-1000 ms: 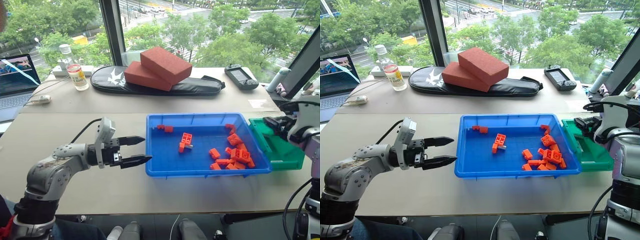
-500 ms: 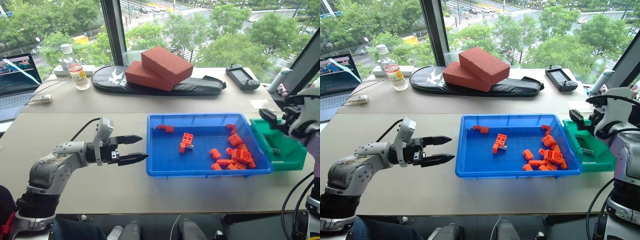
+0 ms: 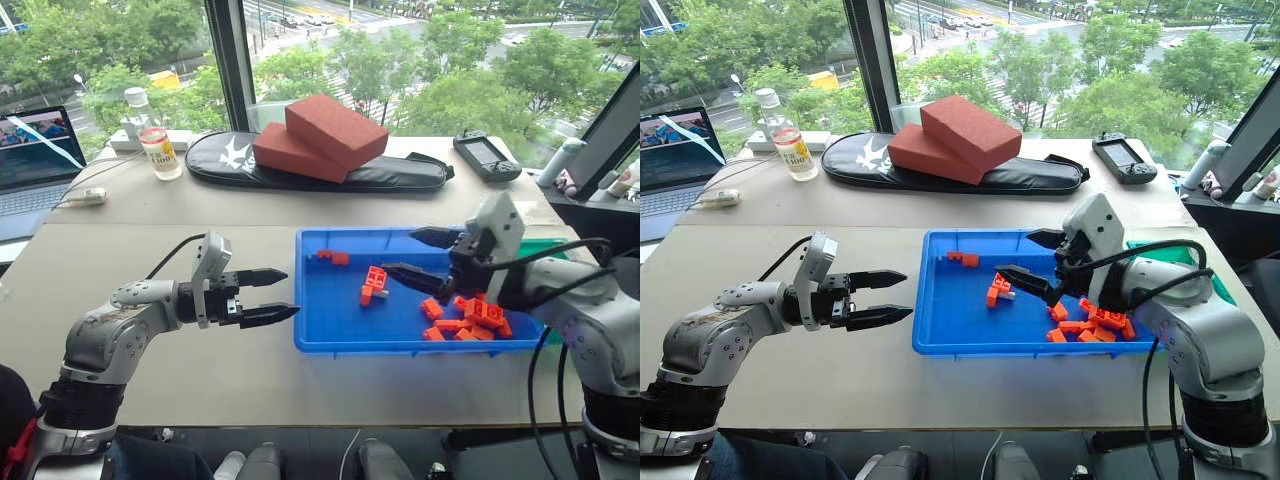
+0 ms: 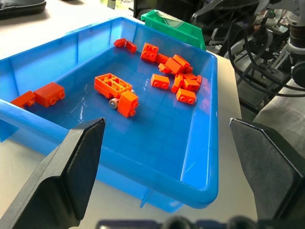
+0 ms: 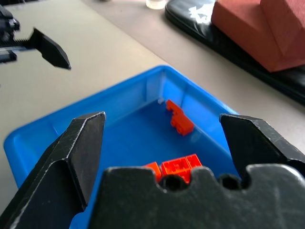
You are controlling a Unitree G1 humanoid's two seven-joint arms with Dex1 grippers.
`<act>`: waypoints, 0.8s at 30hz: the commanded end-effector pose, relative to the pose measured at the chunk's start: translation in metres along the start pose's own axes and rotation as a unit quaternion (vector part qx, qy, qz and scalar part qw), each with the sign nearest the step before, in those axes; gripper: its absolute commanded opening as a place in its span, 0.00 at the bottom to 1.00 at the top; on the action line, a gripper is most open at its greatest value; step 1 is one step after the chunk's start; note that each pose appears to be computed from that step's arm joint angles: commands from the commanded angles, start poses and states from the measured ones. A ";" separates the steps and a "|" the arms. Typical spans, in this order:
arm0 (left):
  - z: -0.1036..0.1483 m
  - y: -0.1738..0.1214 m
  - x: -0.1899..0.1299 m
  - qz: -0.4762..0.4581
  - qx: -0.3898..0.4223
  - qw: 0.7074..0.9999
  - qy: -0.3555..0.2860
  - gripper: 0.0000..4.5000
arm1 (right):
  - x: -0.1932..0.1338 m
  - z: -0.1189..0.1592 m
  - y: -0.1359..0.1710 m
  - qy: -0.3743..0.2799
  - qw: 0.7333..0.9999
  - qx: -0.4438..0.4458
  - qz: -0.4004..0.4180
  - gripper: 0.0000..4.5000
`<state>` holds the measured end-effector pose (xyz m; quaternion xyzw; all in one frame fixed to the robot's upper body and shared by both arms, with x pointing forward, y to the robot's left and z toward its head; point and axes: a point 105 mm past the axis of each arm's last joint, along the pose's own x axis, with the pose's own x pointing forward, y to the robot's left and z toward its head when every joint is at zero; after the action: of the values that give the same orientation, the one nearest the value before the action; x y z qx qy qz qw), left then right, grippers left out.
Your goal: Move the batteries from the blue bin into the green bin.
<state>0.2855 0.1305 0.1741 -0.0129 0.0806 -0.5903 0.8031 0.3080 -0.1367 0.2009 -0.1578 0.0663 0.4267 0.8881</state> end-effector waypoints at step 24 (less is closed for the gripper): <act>0.010 -0.011 -0.009 0.018 0.017 1.000 -0.009 1.00 | 0.068 -0.035 0.011 0.056 0.992 -0.059 0.093 0.99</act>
<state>0.2777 0.1343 0.1777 -0.0135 0.0771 -0.5754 0.8141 0.3413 -0.0932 0.1417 -0.2185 0.1212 0.5023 0.8278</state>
